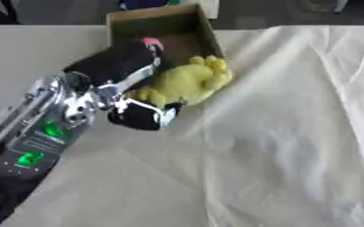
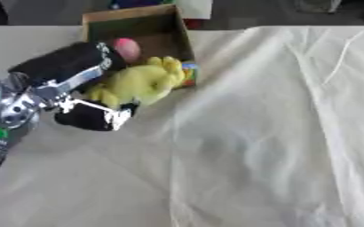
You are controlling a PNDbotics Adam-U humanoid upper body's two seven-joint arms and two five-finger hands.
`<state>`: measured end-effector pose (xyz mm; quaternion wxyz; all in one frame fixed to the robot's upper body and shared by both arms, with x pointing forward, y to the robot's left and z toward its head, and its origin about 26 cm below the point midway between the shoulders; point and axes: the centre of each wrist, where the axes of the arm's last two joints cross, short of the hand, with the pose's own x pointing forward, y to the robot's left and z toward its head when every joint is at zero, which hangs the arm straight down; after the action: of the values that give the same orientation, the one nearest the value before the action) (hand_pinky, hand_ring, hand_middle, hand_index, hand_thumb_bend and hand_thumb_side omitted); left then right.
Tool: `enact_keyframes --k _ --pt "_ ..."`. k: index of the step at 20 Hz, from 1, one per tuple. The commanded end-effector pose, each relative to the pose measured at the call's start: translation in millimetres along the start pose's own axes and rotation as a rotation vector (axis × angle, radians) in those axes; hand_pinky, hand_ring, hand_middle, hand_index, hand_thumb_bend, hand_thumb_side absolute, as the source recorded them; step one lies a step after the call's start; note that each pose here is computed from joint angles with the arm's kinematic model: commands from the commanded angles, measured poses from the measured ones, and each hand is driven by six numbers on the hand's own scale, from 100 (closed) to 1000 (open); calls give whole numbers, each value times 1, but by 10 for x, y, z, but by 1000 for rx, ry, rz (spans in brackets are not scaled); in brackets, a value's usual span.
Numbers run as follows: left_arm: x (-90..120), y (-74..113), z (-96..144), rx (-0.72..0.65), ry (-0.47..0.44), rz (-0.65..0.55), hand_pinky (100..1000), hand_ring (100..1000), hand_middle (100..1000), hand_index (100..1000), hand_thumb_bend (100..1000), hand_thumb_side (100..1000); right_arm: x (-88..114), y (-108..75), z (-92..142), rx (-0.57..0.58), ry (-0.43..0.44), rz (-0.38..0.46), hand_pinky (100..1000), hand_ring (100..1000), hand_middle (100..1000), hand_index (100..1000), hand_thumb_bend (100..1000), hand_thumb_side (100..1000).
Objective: Pick up objects on the table and place them in the box.
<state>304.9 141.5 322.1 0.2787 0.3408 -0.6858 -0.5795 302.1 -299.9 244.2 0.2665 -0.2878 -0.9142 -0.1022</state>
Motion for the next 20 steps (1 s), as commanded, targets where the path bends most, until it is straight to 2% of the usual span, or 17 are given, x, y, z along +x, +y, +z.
enact_keyframes --k 1,4,9,16,20 --pt "-81 347 117 145 44 -68 243 479 407 475 100 280 92 -33 -104 6 -59 6 638 663 524 712 100 644" --pt "-194 494 57 242 94 -123 251 484 390 475 100 267 108 -20 -121 14 -70 0 638 663 524 712 100 644" --pt "-390 554 -222 365 138 -198 269 497 401 485 100 252 136 7 -151 21 -83 -12 638 662 524 712 100 643" --pt "-761 402 -640 453 212 -320 344 541 457 545 100 208 190 57 -201 30 -108 -40 638 662 524 712 100 642" --pt "-984 269 -788 461 262 -379 376 562 482 565 100 184 206 77 -212 34 -113 -52 639 662 523 712 100 643"
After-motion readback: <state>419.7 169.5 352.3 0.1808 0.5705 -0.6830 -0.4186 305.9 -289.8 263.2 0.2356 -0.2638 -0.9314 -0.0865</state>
